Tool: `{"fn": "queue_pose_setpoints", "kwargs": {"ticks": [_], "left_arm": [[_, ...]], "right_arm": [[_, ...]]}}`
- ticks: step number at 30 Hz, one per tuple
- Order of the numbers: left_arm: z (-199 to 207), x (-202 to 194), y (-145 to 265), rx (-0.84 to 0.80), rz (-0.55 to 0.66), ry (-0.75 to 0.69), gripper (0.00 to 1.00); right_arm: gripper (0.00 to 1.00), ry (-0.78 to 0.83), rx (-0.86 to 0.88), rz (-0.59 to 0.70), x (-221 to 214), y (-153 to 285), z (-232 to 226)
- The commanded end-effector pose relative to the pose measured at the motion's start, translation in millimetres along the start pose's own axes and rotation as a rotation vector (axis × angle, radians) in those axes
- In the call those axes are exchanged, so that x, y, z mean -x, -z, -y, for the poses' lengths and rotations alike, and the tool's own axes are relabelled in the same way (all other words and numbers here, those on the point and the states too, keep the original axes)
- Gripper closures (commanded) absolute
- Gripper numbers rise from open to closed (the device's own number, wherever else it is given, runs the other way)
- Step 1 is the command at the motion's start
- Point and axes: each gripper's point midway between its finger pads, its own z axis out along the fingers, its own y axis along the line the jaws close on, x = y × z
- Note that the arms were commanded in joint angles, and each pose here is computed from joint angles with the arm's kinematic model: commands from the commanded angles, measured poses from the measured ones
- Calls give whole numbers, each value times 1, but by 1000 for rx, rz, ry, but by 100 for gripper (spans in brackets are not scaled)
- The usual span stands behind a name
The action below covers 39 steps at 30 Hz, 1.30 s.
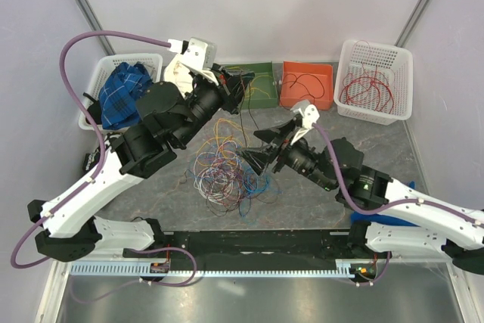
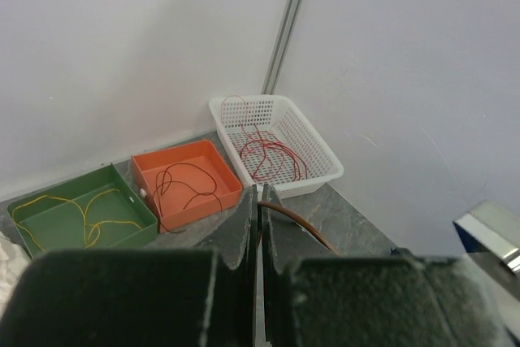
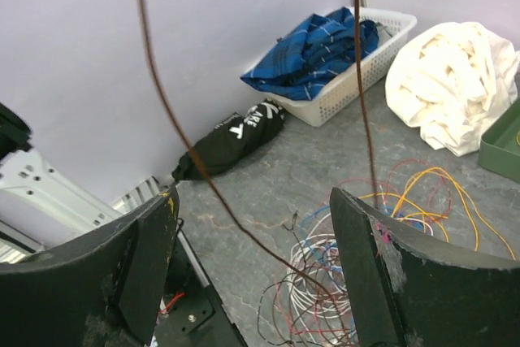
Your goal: Untangle the cables
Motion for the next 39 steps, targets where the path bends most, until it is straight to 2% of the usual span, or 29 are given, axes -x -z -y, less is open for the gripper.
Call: {"fn": "queue_pose_setpoints", "kwargs": {"ticks": [1,8,15,22,29,32,39], "left_arm": [[4,11,1,-27,29,-16,98],[6,12,4,-37,30,-13,98],[0,7,2,-13,22,-38,98],[-21,1,-4,105,9,-94,98],[-24,-8,-11,143,-33,-86,98],[-23,-8,-14,149,-55,-73,98],[-18,-5,-12,125,-53,-58,98]], "right_arm": [[17,31,-44,12,2,-15,5],[18,84,-208,-17,-12,-23,37],[18,89,-214,-14,-9,-18,38],[18,73,-84,-10,5,0,14],[17,119,-204,-6,6,13,40],[14,158,-242,-16,1,11,49],[8,220,-219,-22,-4,-1,47]]}}
